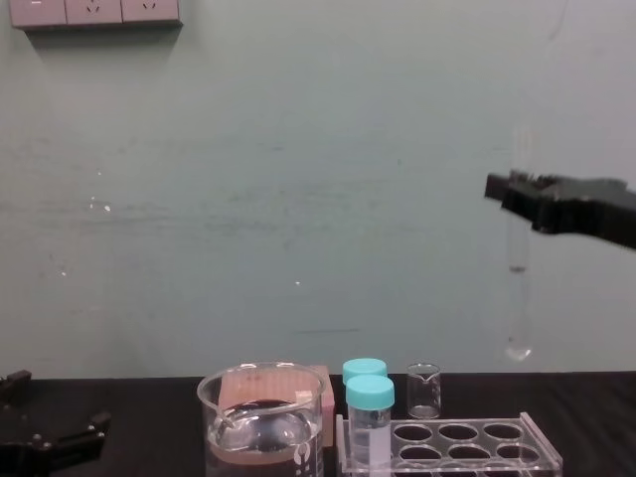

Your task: Hold the test tube with one hand and immerse one end into the beaker, then return it to the test tube rack.

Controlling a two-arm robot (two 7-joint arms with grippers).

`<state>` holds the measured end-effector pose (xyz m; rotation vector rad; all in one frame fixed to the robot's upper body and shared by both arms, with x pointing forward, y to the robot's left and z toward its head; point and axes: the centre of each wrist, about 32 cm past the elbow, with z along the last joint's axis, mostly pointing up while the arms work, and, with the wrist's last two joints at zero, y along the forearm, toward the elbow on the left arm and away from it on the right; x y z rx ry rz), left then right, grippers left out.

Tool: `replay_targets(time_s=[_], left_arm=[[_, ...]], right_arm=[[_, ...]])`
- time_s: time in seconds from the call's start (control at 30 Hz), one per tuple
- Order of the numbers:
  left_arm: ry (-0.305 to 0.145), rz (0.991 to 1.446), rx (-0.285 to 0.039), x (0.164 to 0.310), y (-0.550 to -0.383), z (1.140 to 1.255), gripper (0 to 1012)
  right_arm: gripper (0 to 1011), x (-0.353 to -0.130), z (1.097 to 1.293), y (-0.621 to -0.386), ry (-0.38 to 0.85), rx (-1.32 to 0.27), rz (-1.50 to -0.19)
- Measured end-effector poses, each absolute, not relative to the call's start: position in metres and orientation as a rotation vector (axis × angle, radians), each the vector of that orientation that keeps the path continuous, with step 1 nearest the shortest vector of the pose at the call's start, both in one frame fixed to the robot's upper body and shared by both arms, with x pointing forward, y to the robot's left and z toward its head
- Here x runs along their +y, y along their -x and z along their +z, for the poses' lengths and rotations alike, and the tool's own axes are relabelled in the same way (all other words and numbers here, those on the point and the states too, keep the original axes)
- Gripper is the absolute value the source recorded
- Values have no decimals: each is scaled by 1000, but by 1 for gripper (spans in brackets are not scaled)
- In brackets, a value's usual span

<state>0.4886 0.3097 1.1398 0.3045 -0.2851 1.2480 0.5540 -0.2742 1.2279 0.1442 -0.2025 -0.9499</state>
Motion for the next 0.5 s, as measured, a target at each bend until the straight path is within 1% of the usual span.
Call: replay_targets(time_s=[0.17, 0.5], left_arm=[[-304, 1248, -285, 310, -489, 1140, 1000], [-304, 1248, -285, 310, -489, 1140, 1000]], right_arm=[[230, -279, 1239, -553, -147, -224, -971], [230, -282, 1244, -553, -146, -231, -979]])
